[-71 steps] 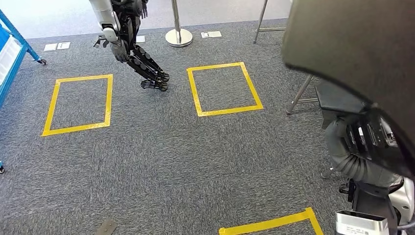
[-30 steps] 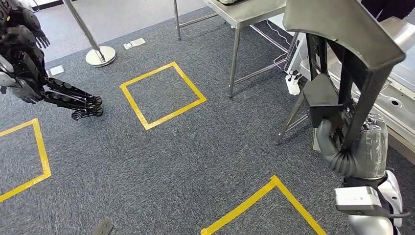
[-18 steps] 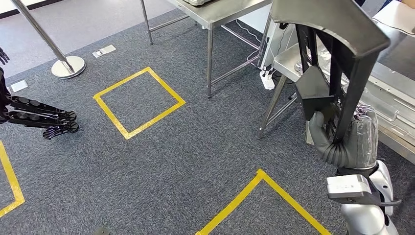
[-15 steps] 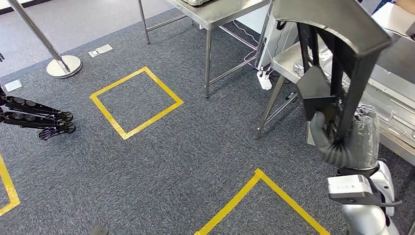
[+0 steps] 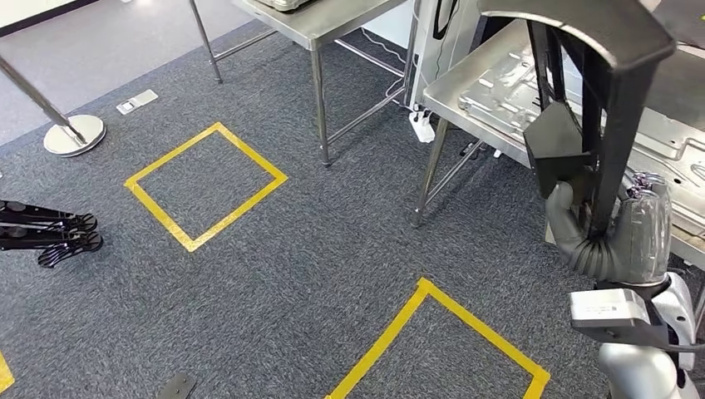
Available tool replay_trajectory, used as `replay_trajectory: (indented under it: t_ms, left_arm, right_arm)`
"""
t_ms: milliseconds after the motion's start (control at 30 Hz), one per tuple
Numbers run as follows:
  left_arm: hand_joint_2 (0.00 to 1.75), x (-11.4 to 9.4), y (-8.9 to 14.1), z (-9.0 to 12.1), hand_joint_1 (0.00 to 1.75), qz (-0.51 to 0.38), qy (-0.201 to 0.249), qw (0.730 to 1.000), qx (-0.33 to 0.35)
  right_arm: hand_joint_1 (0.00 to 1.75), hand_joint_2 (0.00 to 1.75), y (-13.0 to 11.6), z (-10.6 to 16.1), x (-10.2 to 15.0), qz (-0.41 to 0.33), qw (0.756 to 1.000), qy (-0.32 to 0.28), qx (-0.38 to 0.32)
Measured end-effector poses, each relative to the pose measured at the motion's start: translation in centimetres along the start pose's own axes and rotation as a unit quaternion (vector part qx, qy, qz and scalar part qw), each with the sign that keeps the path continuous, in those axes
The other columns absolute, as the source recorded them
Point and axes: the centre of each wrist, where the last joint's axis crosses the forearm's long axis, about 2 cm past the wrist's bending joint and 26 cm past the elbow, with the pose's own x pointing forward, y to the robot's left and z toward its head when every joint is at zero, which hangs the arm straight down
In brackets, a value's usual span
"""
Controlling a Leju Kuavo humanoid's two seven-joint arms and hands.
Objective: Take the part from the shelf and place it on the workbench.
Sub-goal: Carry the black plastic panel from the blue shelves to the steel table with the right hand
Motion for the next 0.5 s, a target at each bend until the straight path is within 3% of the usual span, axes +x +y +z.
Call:
replay_trajectory:
  t_ms: [500]
  left_arm:
    - [1.75, -0.6, -0.4, 0.3, 0.0, 0.017, 0.004, 1.0, -0.003]
  right_arm:
    - [1.75, 1.75, -1.1, 0.4, 1.0, 0.036, 0.999, -0.012, 0.005]
